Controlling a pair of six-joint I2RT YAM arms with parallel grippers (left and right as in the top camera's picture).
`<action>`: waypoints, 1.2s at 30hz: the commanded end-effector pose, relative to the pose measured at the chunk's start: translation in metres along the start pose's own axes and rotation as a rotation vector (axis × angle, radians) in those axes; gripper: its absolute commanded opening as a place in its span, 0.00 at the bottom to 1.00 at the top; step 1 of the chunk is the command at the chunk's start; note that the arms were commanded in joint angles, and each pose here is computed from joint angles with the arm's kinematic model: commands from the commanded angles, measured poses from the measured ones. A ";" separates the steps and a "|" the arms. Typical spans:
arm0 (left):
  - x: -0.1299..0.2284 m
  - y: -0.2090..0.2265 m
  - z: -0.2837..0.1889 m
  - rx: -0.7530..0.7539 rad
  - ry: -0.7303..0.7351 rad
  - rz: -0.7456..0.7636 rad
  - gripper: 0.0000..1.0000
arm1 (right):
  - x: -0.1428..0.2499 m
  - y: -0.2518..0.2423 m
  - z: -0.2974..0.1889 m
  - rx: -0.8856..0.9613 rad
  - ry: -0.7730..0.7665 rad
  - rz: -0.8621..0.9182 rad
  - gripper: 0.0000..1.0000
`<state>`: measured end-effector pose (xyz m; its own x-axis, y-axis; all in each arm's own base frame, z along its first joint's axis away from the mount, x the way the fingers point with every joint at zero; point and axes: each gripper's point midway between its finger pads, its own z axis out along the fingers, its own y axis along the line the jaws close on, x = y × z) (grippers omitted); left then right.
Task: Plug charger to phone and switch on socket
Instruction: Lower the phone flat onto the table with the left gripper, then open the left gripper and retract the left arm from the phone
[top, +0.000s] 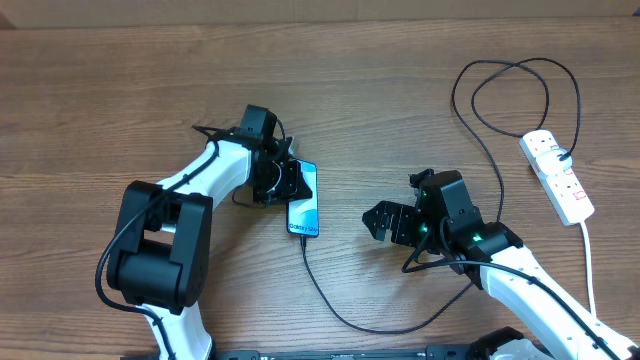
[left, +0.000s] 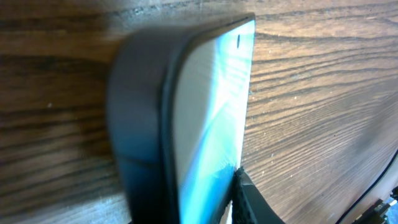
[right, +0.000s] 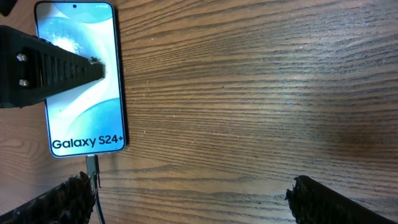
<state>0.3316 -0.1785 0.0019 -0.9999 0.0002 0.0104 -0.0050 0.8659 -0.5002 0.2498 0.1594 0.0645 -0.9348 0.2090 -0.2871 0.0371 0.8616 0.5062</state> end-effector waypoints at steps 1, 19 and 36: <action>0.023 0.038 0.019 -0.118 0.047 -0.034 0.19 | -0.010 0.005 -0.003 -0.004 -0.027 -0.006 1.00; 0.033 0.048 0.022 -0.139 0.063 -0.072 0.45 | -0.010 0.005 -0.003 -0.006 -0.030 -0.007 1.00; 0.030 0.070 0.010 -0.144 0.056 -0.190 0.56 | -0.013 0.002 -0.003 0.015 -0.045 -0.006 1.00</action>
<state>0.3231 -0.1635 0.0065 -0.9963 -0.0653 0.0562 -0.0855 0.8285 -0.5533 0.2519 0.1570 0.0641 -0.9303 0.2141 -0.2978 0.0413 0.8679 0.4951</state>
